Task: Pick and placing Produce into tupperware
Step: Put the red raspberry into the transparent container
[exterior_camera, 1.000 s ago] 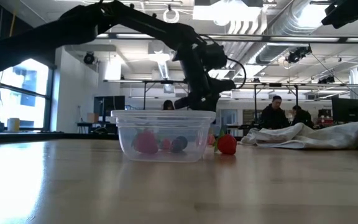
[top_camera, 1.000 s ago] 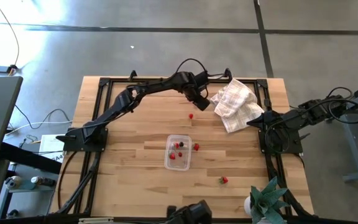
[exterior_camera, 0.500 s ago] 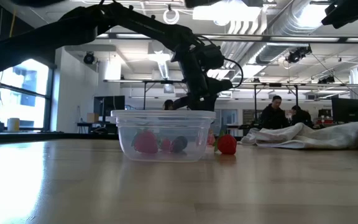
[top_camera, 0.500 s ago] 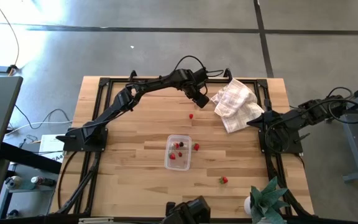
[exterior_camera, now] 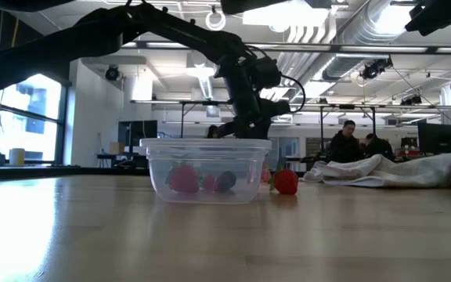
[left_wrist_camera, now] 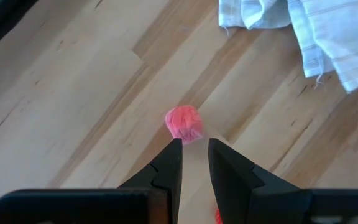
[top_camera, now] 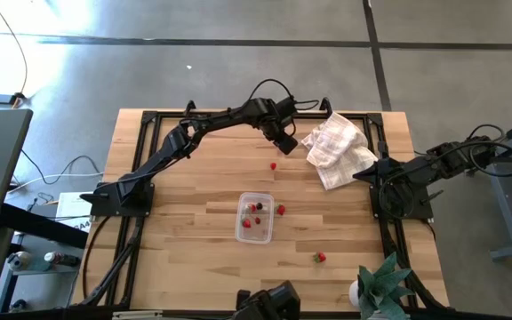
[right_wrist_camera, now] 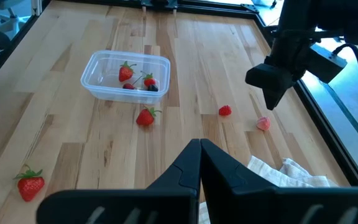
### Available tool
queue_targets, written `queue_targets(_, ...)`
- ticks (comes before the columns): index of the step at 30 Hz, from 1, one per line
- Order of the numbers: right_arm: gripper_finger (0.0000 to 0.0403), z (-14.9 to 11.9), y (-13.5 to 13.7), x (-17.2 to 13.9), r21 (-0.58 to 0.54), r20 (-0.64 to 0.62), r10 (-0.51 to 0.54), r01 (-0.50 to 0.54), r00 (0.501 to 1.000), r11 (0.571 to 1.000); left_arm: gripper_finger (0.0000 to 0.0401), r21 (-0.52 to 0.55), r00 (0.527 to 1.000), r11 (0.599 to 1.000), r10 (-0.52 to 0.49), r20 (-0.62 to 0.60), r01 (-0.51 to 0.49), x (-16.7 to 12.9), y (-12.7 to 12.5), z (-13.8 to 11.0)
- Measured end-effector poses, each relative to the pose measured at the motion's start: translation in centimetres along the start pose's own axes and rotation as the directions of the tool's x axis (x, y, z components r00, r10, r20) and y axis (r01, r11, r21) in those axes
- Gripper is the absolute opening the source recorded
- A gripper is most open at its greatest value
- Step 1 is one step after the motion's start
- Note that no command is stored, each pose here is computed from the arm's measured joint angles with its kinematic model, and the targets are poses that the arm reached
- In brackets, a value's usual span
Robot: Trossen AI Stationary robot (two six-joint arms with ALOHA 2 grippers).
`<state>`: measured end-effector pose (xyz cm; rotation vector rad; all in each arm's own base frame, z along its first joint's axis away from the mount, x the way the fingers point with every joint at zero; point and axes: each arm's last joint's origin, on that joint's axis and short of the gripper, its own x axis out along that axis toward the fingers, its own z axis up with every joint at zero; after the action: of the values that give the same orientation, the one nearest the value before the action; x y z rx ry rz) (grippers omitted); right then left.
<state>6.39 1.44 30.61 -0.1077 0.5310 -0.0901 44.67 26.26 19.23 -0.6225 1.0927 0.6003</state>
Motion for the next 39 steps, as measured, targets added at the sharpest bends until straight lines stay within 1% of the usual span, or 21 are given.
queue_targets(5, 0.0000, 0.0, 0.0, 0.0, 0.000, 0.000, 0.000, 0.000, 1.000, 1.000, 0.0067, 0.005, 1.000, 1.000, -0.004, 0.000, 0.004, 0.0, 0.0, 0.0)
queue_targets(10, 0.0000, 0.0, 0.0, 0.0, 0.000, 0.000, 0.000, 0.000, 1.000, 1.000, 0.0067, 0.047, 1.000, 0.999, -0.012, -0.008, 0.013, 0.0, 0.0, 0.0)
queue_targets(15, 0.0000, 0.0, 0.0, 0.0, 0.000, 0.000, 0.000, 0.000, 1.000, 1.000, 0.0067, 0.022, 1.000, 1.000, -0.012, -0.006, 0.012, 0.0, 0.1, 0.0)
queue_targets(18, 0.0000, 0.0, 0.0, 0.0, 0.000, 0.000, 0.000, 0.000, 1.000, 1.000, 0.0067, 0.073, 0.999, 0.997, -0.036, -0.005, 0.036, 0.0, -0.1, 0.0)
queue_targets(20, 0.0000, 0.0, 0.0, 0.0, 0.000, 0.000, 0.000, 0.000, 1.000, 1.000, 0.0067, 0.111, 0.997, 0.991, -0.077, 0.001, 0.077, 0.0, -0.2, 0.2)
queue_targets(22, 0.0000, 0.0, 0.0, 0.0, 0.000, 0.000, 0.000, 0.000, 1.000, 1.000, 0.0067, 0.150, 0.986, 0.976, -0.162, 0.024, 0.157, -0.1, -0.5, 0.6)
queue_targets(25, 0.0000, 0.0, 0.0, 0.0, 0.000, 0.000, 0.000, 0.000, 1.000, 1.000, 0.0067, 0.214, 0.957, 0.941, -0.283, 0.070, 0.262, -0.6, -1.2, 1.3)
queue_targets(27, 0.0000, 0.0, 0.0, 0.0, 0.000, 0.000, 0.000, 0.000, 1.000, 1.000, 0.0067, 0.263, 0.936, 0.915, -0.340, 0.091, 0.307, -1.5, -1.8, 1.5)
queue_targets(29, 0.0000, 0.0, 0.0, 0.0, 0.000, 0.000, 0.000, 0.000, 1.000, 1.000, 0.0067, 0.314, 0.921, 0.892, -0.375, 0.109, 0.326, -2.5, -2.5, 1.6)
queue_targets(32, 0.0000, 0.0, 0.0, 0.0, 0.000, 0.000, 0.000, 0.000, 1.000, 1.000, 0.0067, 0.379, 0.920, 0.864, -0.385, 0.072, 0.332, -3.9, -3.3, 0.9)
queue_targets(36, 0.0000, 0.0, 0.0, 0.0, 0.000, 0.000, 0.000, 0.000, 1.000, 1.000, 0.0067, 0.470, 0.937, 0.827, -0.348, -0.003, 0.309, -6.2, -4.4, -0.5)
queue_targets(38, 0.0000, 0.0, 0.0, 0.0, 0.000, 0.000, 0.000, 0.000, 1.000, 1.000, 0.0067, 0.503, 0.953, 0.814, -0.294, -0.071, 0.289, -7.6, -4.5, -1.7)
queue_targets(39, 0.0000, 0.0, 0.0, 0.0, 0.000, 0.000, 0.000, 0.000, 1.000, 1.000, 0.0067, 0.518, 0.963, 0.813, -0.252, -0.099, 0.266, -8.0, -4.6, -2.2)
